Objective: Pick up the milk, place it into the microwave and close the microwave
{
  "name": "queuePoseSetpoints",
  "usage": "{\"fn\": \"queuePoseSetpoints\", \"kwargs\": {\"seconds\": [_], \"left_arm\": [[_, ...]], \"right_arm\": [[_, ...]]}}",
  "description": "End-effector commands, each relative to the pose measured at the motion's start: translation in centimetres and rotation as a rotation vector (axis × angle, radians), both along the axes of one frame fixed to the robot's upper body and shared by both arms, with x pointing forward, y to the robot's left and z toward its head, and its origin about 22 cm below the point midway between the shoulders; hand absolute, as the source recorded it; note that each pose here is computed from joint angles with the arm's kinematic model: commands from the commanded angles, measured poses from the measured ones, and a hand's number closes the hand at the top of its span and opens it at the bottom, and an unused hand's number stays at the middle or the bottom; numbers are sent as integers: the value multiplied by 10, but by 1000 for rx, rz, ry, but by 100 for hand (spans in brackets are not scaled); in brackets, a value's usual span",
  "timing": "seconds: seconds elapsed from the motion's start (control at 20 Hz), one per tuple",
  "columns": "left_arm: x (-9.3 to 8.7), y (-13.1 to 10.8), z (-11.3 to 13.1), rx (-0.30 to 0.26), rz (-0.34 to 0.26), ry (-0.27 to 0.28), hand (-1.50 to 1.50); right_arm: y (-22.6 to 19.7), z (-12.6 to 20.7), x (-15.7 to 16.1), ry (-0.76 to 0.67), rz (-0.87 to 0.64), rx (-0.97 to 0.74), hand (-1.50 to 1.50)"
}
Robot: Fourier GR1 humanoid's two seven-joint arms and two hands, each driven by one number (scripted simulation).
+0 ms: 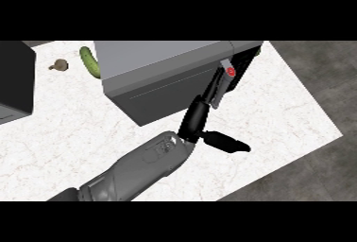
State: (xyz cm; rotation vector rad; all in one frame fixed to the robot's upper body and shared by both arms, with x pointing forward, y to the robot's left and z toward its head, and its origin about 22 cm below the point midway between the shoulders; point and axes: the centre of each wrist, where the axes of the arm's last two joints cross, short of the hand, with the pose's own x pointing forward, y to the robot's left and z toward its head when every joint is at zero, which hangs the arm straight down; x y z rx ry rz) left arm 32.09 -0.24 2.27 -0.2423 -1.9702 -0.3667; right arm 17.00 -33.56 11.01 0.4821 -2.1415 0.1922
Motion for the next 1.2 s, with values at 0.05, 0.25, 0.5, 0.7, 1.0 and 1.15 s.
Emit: {"fn": "queuePoseSetpoints", "kwargs": {"seconds": [0.05, 0.25, 0.5, 0.7, 1.0, 1.15], "left_arm": [[14, -5, 17, -14, 17, -16, -150], [14, -4, 14, -15, 27, -15, -150], [14, -3, 11, -17, 24, -21, -150], [15, -5, 13, -22, 25, -20, -150], [16, -3, 8, -23, 37, -12, -150], [18, -5, 11, -20, 39, -18, -150]], "right_arm": [[-3, 6, 3, -3, 9, -5, -150], [-5, 9, 5, -3, 21, -4, -150], [-7, 11, 7, 9, 27, -4, -150], [-9, 14, 9, 10, 35, 3, -150], [-5, 21, 10, 2, 81, -11, -150], [-6, 20, 11, 4, 85, 4, -150]]}}
